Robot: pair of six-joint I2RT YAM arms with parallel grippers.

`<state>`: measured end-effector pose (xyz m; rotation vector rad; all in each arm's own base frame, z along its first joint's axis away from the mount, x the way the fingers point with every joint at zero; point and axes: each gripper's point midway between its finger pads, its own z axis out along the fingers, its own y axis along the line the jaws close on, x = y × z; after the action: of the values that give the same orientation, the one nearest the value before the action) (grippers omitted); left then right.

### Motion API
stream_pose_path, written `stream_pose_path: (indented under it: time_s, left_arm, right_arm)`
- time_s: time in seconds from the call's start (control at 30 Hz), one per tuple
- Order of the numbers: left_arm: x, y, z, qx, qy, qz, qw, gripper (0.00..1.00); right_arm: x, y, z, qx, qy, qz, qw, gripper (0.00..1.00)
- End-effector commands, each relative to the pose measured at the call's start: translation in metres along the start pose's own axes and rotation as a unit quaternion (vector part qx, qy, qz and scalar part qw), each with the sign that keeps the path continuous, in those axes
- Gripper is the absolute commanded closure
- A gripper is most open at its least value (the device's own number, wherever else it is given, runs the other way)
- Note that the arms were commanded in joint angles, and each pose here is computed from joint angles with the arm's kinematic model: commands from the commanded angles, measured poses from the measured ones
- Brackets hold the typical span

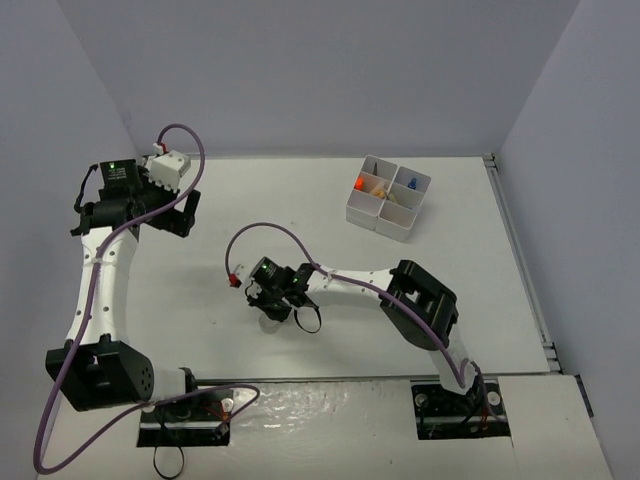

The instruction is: Sort the stationery into containers

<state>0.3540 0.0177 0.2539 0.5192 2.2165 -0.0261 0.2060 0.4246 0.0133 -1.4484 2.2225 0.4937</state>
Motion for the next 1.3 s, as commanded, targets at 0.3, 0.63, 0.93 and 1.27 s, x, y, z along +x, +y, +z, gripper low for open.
stream_pose_path:
  time_s: [0.3, 0.63, 0.93, 1.27]
  left_arm:
    - [-0.022, 0.018, -0.012, -0.036, -0.044, -0.002, 0.998, 0.03]
    - [-0.014, 0.024, -0.007, -0.037, -0.04, 0.002, 0.999, 0.03]
    - [-0.006, 0.029, 0.0, -0.03, -0.032, -0.012, 0.999, 0.03]
    - [-0.005, 0.029, 0.003, -0.022, -0.031, -0.021, 0.999, 0.03]
  right_arm:
    - [-0.04, -0.244, -0.235, 0.553, -0.106, 0.108, 0.819, 1.0]
    - [0.003, -0.348, -0.281, 0.716, -0.014, 0.093, 0.692, 1.0]
    - [-0.011, -0.352, -0.253, 0.698, -0.024, 0.082, 0.711, 1.0]
    - [-0.002, -0.357, -0.204, 0.693, 0.018, 0.052, 0.719, 1.0]
